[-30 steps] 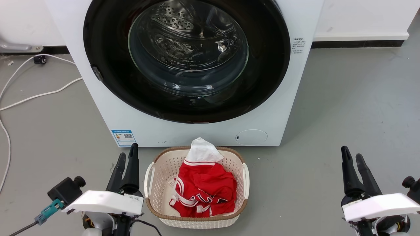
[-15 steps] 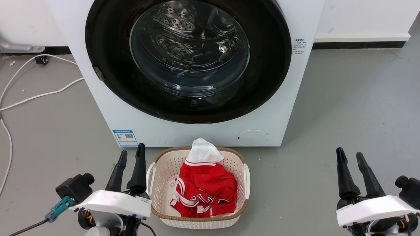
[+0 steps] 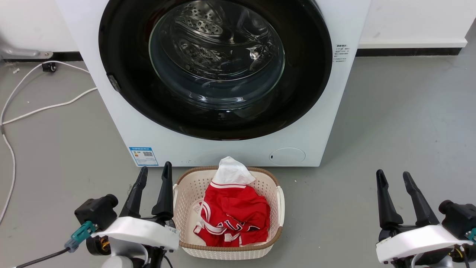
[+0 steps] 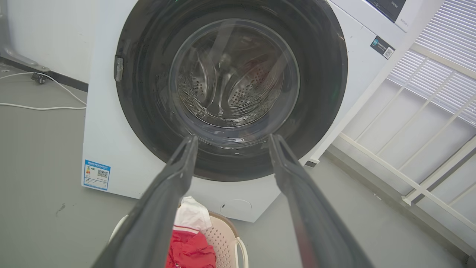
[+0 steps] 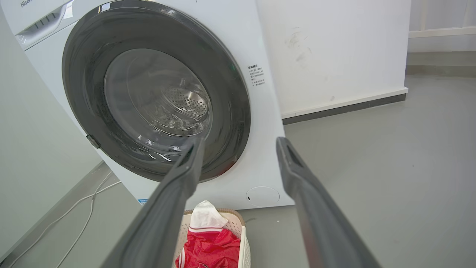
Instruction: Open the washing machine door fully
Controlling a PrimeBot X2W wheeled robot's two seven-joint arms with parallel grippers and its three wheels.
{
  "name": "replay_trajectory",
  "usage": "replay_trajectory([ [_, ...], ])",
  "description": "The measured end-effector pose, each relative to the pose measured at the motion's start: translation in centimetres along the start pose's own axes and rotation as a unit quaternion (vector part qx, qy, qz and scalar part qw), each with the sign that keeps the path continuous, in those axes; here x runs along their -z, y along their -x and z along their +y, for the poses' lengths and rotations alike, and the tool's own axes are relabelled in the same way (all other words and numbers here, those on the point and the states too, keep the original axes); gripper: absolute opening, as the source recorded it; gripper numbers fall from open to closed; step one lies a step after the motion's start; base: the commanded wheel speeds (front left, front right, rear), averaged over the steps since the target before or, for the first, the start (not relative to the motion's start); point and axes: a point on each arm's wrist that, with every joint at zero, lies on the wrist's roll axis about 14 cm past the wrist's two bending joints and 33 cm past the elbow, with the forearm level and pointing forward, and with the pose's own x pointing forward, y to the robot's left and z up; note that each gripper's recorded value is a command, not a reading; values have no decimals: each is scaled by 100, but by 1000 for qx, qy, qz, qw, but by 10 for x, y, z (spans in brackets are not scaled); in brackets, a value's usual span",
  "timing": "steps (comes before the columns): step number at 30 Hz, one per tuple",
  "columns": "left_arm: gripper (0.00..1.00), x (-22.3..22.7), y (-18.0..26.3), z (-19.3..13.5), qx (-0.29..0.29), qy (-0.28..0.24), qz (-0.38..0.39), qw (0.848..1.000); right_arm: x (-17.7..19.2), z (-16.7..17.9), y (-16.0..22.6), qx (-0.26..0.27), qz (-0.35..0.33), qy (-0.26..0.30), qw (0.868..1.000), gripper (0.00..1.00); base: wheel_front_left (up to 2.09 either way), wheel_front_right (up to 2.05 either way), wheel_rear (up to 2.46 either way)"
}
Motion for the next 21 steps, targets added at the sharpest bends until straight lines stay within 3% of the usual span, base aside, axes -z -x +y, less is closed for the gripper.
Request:
replay_trajectory([
  [21,100,-2,1,-12,28,-100,-12,995,-2,10,2,-22,-5,101,995,100,0,0,0],
])
